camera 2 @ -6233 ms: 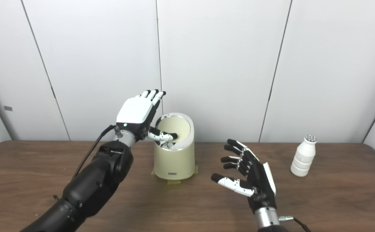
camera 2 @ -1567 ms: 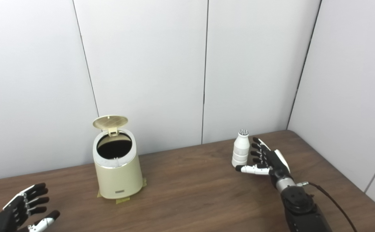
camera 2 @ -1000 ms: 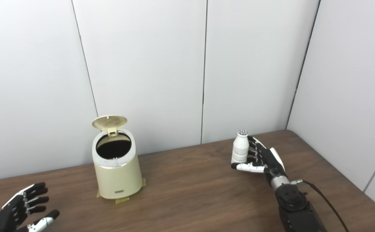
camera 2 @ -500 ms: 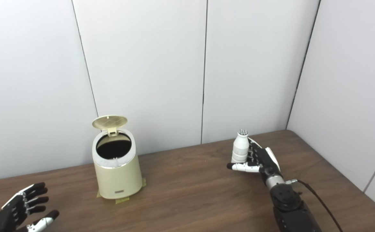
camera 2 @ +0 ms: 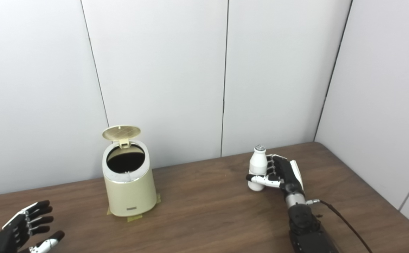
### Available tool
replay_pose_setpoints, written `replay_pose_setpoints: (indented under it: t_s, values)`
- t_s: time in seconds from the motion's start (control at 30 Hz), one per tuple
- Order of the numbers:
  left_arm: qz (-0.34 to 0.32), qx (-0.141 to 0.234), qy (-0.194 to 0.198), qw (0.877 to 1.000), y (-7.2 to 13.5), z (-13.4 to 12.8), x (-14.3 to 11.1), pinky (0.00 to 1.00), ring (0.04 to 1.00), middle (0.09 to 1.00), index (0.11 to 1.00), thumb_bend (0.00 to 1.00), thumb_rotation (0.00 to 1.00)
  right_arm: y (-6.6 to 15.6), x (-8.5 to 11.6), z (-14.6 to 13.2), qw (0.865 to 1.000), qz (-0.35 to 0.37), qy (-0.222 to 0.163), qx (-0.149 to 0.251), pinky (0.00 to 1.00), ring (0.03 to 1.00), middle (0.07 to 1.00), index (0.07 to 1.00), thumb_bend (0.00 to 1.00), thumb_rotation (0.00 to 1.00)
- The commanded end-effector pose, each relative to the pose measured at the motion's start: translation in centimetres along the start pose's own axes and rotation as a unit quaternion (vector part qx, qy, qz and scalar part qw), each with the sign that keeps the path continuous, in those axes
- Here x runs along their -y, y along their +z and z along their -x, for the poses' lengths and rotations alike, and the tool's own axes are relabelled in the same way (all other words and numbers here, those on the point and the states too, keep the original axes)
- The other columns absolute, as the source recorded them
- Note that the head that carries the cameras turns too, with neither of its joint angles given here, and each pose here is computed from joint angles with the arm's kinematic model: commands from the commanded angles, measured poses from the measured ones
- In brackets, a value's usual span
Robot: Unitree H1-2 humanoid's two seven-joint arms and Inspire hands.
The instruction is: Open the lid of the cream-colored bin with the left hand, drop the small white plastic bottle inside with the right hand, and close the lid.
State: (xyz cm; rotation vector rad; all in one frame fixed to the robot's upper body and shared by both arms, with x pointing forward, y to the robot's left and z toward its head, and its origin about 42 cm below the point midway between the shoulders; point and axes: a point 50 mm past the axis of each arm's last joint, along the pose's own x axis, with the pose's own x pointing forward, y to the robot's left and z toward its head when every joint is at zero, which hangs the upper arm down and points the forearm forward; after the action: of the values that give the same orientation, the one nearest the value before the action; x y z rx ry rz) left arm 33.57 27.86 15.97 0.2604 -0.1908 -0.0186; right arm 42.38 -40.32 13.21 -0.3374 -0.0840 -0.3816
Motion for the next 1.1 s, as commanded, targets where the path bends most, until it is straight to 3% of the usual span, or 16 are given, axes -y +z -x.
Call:
replay_pose_setpoints:
  t_s: [0.0, 0.23, 0.37, 0.7, 0.87, 1.07]
  values:
    - [-0.004, 0.041, 0.001, 0.999, 1.6, -1.1, -0.4, 0.68, 0.719, 0.778, 0.799, 0.64, 0.00, 3.1, 0.5, -2.0, 0.998, -0.010, -0.016, 0.065, 0.33, 0.383, 0.481, 0.532, 0.51, 0.00]
    - [-0.004, 0.042, -0.004, 0.999, 1.3, -1.3, -0.2, 0.69, 0.735, 0.787, 0.795, 0.63, 0.00, 5.2, -0.2, -1.4, 0.995, -0.014, -0.016, 0.098, 0.34, 0.379, 0.476, 0.543, 0.51, 0.00]
    - [0.000, 0.044, -0.008, 0.999, 1.0, -1.5, 0.0, 0.68, 0.721, 0.775, 0.791, 0.63, 0.00, 9.8, -1.8, -0.8, 0.986, -0.030, 0.000, 0.161, 0.34, 0.380, 0.481, 0.543, 0.51, 0.00]
    - [0.006, 0.036, -0.011, 0.999, 0.6, -1.9, 1.4, 0.69, 0.724, 0.774, 0.778, 0.66, 0.00, 20.3, -6.6, 0.3, 0.965, 0.001, 0.067, 0.255, 0.33, 0.393, 0.483, 0.532, 0.51, 0.00]
    - [0.015, 0.035, -0.015, 0.999, 0.3, -2.2, 2.6, 0.68, 0.721, 0.774, 0.780, 0.67, 0.00, 22.4, -9.5, 0.2, 0.957, -0.015, 0.102, 0.272, 0.39, 0.431, 0.488, 0.495, 0.52, 0.00]
    - [0.024, 0.031, -0.016, 0.999, 0.0, -2.2, 3.9, 0.69, 0.736, 0.782, 0.778, 0.69, 0.00, 24.4, -12.9, 1.1, 0.951, -0.053, 0.136, 0.272, 0.33, 0.407, 0.485, 0.507, 0.52, 0.00]
